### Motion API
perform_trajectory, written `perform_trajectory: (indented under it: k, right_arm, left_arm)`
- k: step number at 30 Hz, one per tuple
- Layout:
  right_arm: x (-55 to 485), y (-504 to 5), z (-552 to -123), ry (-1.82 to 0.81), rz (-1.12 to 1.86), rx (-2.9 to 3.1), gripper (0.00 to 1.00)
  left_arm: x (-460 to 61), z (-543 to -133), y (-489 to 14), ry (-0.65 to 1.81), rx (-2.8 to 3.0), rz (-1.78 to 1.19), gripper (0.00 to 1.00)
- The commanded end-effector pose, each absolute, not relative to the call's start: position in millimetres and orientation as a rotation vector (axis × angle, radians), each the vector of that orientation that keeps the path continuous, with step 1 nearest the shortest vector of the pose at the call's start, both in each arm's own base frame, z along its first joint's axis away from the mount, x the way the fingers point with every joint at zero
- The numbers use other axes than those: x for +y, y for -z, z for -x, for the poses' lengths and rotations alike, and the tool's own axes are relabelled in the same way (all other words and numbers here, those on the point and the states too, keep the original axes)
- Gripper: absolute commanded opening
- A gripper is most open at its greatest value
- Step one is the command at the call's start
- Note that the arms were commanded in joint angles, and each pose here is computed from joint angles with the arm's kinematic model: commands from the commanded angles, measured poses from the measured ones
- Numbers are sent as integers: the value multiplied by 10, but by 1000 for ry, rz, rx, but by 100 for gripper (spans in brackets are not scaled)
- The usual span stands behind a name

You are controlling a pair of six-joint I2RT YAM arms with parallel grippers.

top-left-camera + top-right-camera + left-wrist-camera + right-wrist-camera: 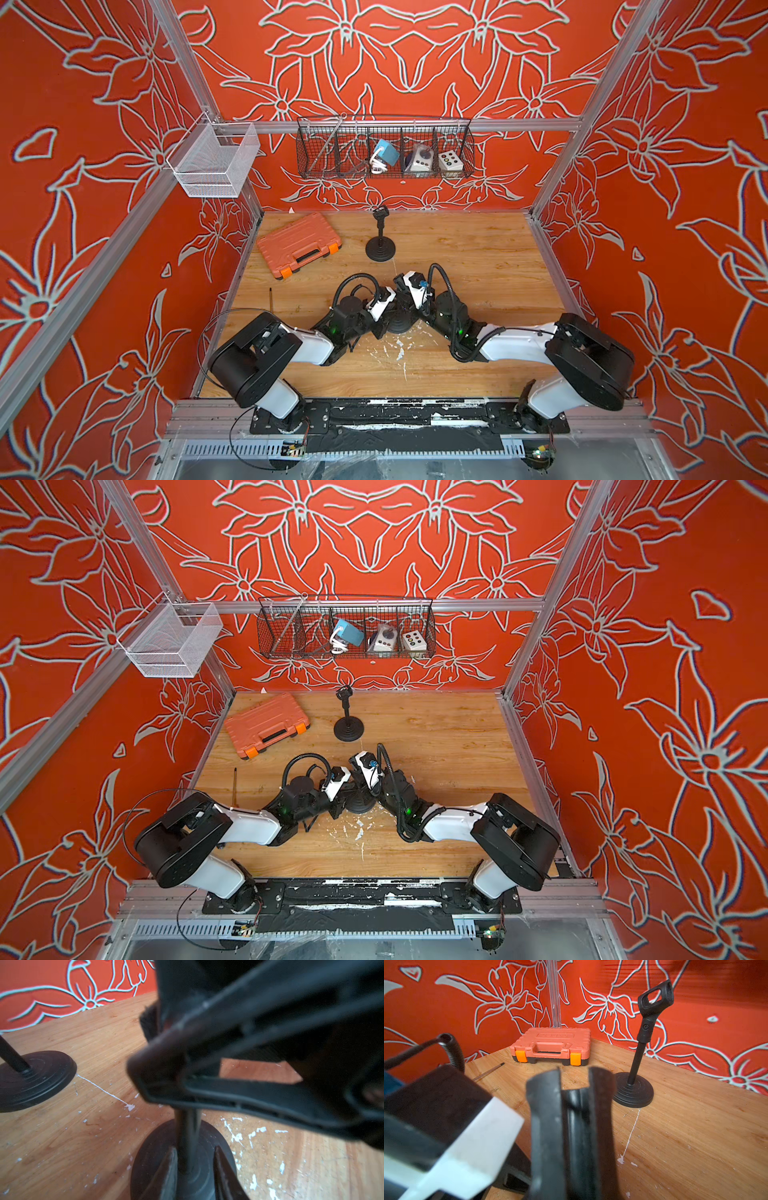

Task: Assemble a microphone stand
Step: Hold the microphone stand pole at the microphone stand base, then screw the microphone stand pole into the microphone stand base.

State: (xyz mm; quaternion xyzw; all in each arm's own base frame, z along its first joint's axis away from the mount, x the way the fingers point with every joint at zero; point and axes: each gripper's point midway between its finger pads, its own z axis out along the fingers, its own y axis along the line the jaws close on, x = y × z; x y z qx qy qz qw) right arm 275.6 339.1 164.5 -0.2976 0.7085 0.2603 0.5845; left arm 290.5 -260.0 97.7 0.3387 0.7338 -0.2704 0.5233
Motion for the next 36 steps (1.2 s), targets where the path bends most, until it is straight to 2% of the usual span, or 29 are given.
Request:
perform_trajectory:
  k: [1, 6, 13, 18, 23, 28, 32, 36]
  right_arm:
    - [3258, -1093, -2684, -451, 776, 1823, 0]
    - [3262, -1054, -2673, -370, 717, 1852, 0]
    - [3319, -1075, -2640, -405, 707, 1832, 0]
    - [3368, -1081, -2607, -459, 705, 1810, 0]
    - [3365, -1066, -2571, -461, 738, 1806, 0]
    - [3336, -1141, -2472, -486, 829, 1769, 19]
    - [3275, -1167, -2413, -525, 902, 1761, 36]
    - [3158, -1173, -2385, -542, 965, 1763, 45]
  left_arm:
    - [-2650, -3032, -1147, 618, 1689, -786, 31]
    - [-2694, -3093, -1181, 633, 1663, -766, 31]
    - [-2723, -3096, -1149, 640, 1640, -779, 24]
    - [-2745, -3113, -1115, 642, 1621, -784, 24]
    - [-2756, -3109, -1115, 650, 1621, -785, 12]
    - [-2726, -3083, -1059, 648, 1641, -781, 2]
    - [-2713, -3012, -961, 654, 1659, -806, 0]
    - [-2698, -2929, -844, 652, 1676, -840, 0]
